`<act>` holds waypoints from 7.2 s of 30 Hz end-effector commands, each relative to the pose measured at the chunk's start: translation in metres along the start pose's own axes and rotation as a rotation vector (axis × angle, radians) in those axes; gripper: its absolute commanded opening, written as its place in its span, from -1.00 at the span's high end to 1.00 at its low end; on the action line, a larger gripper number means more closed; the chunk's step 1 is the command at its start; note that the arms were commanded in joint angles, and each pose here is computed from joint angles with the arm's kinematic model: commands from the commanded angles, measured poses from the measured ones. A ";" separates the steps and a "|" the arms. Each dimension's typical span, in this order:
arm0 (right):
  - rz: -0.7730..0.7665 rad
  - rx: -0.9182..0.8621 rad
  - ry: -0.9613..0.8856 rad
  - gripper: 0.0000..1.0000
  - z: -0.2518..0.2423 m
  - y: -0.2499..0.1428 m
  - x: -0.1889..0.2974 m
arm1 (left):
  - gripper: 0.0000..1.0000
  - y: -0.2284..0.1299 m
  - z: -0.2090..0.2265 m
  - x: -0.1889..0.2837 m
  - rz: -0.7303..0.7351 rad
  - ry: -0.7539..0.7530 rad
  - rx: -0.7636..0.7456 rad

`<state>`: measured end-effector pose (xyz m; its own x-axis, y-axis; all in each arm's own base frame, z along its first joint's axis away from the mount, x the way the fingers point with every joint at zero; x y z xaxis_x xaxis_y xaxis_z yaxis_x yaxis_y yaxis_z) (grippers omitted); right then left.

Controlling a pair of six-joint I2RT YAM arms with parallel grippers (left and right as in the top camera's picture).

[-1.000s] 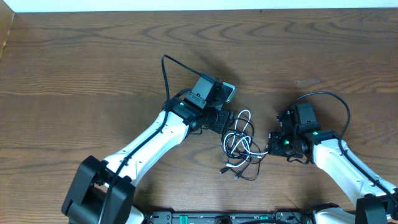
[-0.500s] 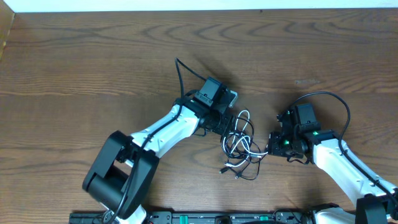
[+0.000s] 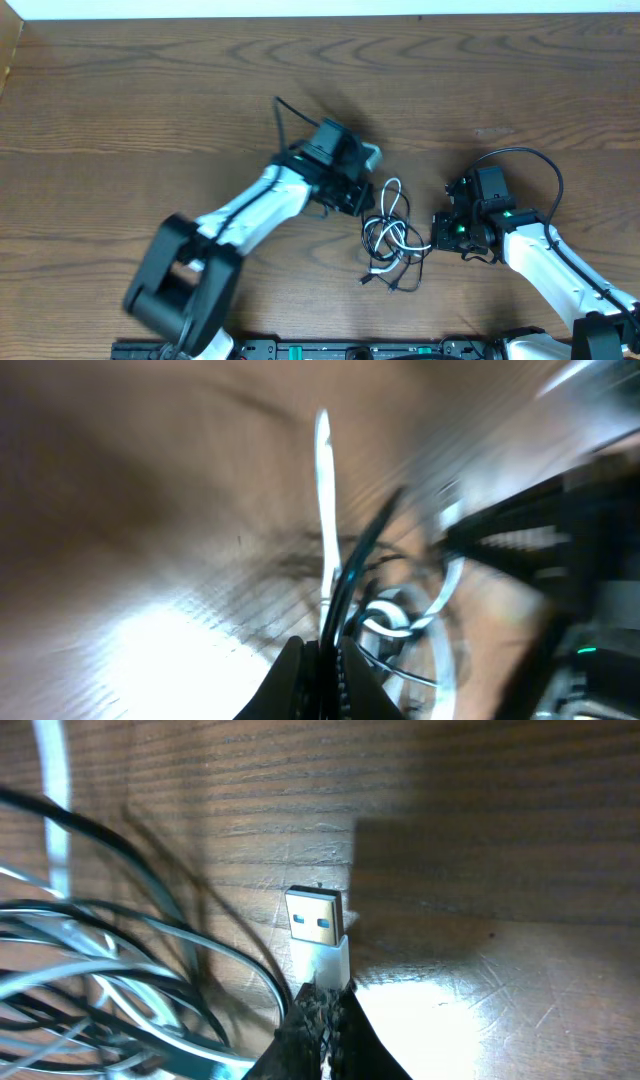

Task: Untangle cables

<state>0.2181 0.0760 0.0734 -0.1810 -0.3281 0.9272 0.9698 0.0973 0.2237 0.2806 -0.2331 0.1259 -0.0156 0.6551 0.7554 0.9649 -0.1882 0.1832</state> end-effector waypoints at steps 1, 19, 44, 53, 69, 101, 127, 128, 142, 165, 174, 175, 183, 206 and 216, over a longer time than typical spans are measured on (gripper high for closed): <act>0.005 -0.012 -0.018 0.98 -0.001 -0.001 -0.001 | 0.85 0.016 -0.030 0.069 -0.151 -0.168 -0.040; -0.008 -0.055 -0.048 0.94 -0.004 0.000 -0.001 | 0.85 0.006 -0.059 0.182 -0.430 -0.284 -0.103; -0.031 -0.053 -0.042 0.70 -0.004 0.005 0.000 | 0.30 0.029 0.037 0.184 -0.685 0.381 0.321; -0.032 -0.053 -0.041 0.66 -0.004 0.005 0.000 | -0.65 0.017 -0.002 0.130 -0.401 0.107 0.207; -0.030 -0.053 -0.042 0.64 -0.004 0.005 0.000 | -0.56 0.011 0.010 0.009 -0.143 0.209 0.182; -0.114 0.087 0.050 0.60 0.012 0.031 0.017 | 0.85 0.033 -0.030 0.009 -0.149 -0.167 0.160; -0.238 0.190 0.316 0.18 0.068 0.062 0.033 | 0.85 -0.028 -0.150 0.165 -0.438 -0.388 -0.282; -0.205 0.209 0.324 0.17 0.075 0.057 0.026 | 0.86 -0.028 -0.150 0.165 -0.442 -0.390 -0.285; 0.097 0.166 0.109 0.33 0.054 0.015 -0.021 | 0.85 -0.030 -0.137 0.161 -0.418 -0.328 -0.273; -0.007 -0.080 -0.246 0.98 -0.028 0.024 0.023 | 0.85 -0.004 0.034 0.241 -0.675 0.134 0.253; -0.229 -0.192 -0.274 0.98 -0.051 0.033 0.077 | 0.85 -0.004 0.083 0.296 -0.894 0.203 0.404; -0.241 -0.192 -0.273 0.98 -0.051 0.033 0.080 | 0.85 -0.004 0.086 0.300 -0.911 0.199 0.430; -0.250 -0.144 -0.107 0.98 -0.032 0.036 0.079 | -0.26 -0.004 0.076 0.282 -0.822 0.118 0.449; -0.221 -0.142 -0.106 0.89 -0.030 0.031 0.078 | -0.15 0.017 0.013 0.063 -0.164 0.043 0.192; -0.219 -0.143 -0.106 0.89 -0.030 0.030 0.077 | -0.06 0.022 0.038 0.003 -0.127 0.185 0.173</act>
<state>0.2401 0.0231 0.1434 -0.4003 -0.2153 0.8907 0.9162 -0.1136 0.3843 0.3056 -0.2018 0.1197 -0.1490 0.5502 0.8217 0.9875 0.0403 0.1521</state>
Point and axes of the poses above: each gripper's point midway between its finger pads, its own x axis back along the fingers, its own z axis along the line the jaws close on, y = z × x, the point moved 7 cm from there along x, back along the fingers, and after that the axes turned 14 degrees about x, right-handed, at the moved point
